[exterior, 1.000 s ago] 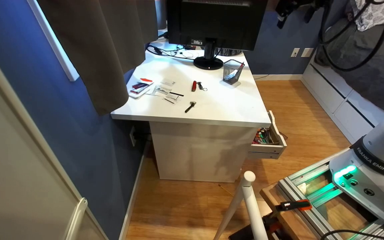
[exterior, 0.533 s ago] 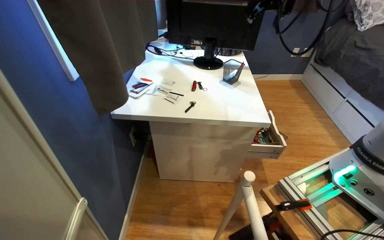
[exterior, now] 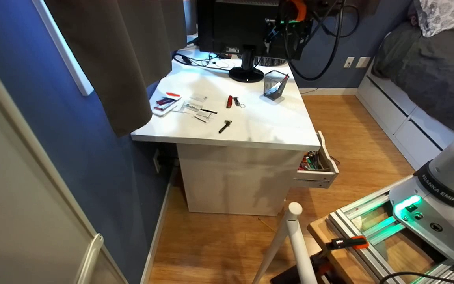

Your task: Put the black object in the stationary holder

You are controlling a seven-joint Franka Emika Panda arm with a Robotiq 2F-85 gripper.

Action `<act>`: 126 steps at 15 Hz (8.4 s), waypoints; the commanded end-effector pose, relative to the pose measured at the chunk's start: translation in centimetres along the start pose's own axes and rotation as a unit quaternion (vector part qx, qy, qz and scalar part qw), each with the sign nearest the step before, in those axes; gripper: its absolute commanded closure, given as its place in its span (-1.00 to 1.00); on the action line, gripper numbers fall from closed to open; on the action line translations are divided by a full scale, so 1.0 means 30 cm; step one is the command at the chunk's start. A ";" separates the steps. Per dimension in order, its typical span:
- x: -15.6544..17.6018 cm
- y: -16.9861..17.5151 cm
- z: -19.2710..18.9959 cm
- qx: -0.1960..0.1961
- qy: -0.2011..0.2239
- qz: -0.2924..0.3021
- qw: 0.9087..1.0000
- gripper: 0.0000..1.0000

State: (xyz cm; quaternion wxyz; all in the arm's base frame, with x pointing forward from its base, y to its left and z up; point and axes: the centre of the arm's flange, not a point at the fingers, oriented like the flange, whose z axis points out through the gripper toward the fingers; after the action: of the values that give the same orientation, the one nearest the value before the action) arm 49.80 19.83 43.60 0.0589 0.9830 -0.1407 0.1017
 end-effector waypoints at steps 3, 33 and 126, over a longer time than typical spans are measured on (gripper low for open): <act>0.073 -0.181 0.174 -0.007 -0.003 0.043 0.999 -1.00; 0.283 -0.306 0.745 0.013 -0.054 0.005 0.998 -1.00; 0.491 0.182 0.794 0.003 -0.021 0.273 0.962 0.08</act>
State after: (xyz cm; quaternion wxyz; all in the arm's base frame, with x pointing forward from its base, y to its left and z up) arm 65.40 7.51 24.17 0.0436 0.9031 -0.4149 0.1022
